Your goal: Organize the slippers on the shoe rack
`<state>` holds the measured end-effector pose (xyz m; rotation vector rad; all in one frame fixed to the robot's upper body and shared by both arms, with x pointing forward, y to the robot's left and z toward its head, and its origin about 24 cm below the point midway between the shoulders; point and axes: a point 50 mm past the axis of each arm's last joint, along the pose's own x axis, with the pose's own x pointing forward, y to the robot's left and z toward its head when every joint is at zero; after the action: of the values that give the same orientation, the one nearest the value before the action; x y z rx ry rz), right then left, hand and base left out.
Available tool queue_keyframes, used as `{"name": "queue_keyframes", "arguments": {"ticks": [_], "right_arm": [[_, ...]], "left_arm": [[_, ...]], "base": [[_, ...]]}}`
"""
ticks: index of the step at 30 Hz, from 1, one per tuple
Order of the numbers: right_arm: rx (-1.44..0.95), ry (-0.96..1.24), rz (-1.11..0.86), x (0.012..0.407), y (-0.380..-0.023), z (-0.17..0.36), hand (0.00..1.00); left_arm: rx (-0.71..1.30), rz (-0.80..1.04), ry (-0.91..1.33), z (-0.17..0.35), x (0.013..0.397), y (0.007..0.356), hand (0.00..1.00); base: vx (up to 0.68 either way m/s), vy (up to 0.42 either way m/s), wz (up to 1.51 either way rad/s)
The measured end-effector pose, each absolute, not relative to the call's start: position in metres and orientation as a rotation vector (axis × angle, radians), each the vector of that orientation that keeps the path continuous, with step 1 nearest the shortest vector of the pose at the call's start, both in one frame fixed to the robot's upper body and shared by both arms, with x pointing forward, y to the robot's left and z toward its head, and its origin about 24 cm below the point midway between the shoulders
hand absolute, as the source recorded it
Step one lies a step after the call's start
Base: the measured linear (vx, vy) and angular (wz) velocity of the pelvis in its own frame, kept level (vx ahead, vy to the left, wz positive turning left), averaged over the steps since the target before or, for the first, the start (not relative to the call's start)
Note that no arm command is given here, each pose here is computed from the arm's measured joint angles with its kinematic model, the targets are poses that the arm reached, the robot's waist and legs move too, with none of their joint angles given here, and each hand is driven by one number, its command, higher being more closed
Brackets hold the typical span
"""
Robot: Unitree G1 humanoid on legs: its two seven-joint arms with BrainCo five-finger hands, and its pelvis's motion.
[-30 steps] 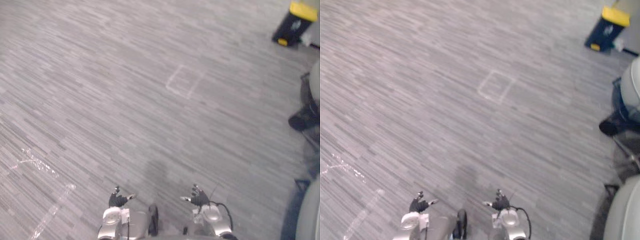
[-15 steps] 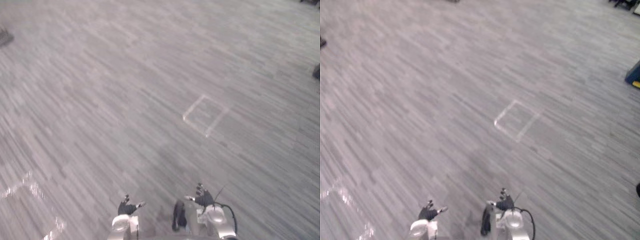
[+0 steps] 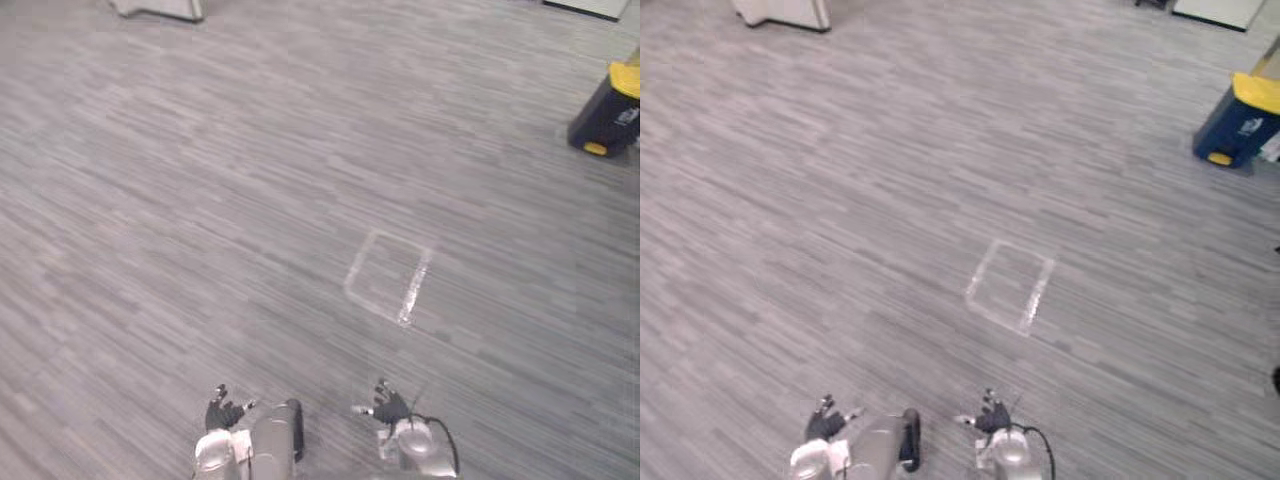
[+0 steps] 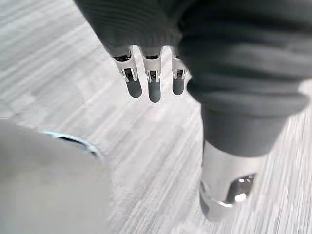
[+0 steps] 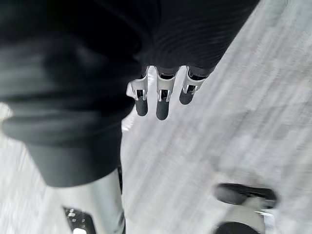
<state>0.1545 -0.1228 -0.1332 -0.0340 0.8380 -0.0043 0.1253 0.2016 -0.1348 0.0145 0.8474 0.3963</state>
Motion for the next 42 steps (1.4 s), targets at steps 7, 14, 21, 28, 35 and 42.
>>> {"name": "queue_keyframes", "arguments": {"ticks": [7,14,21,28,35,42], "right_arm": [[-0.051,0.814,0.018,0.156,-0.124,-0.131,0.0],[-0.1,0.812,0.014,0.166,-0.137,-0.131,0.0],[-0.084,0.812,-0.019,0.164,-0.14,-0.129,0.0],[-0.072,0.844,-0.035,0.159,-0.138,-0.133,0.0],[-0.04,0.909,-0.013,0.139,-0.124,-0.142,0.0],[-0.075,0.88,0.03,0.146,-0.123,-0.139,0.0]], "left_arm": [[0.035,0.334,0.921,-0.144,0.121,0.191,0.0],[0.081,0.243,0.96,-0.149,0.119,0.178,0.0],[0.028,0.287,0.895,-0.141,0.129,0.179,0.0],[0.023,0.314,0.831,-0.134,0.133,0.184,0.0],[0.055,0.323,0.846,-0.135,0.131,0.195,0.0],[0.068,0.283,0.926,-0.145,0.12,0.188,0.0]], "base": [[0.38,0.082,-0.44],[0.5,-0.151,-0.01],[0.54,-0.107,-0.71],[0.49,0.154,-1.14],[0.51,0.36,-0.83],[0.29,0.157,-0.89]]}}
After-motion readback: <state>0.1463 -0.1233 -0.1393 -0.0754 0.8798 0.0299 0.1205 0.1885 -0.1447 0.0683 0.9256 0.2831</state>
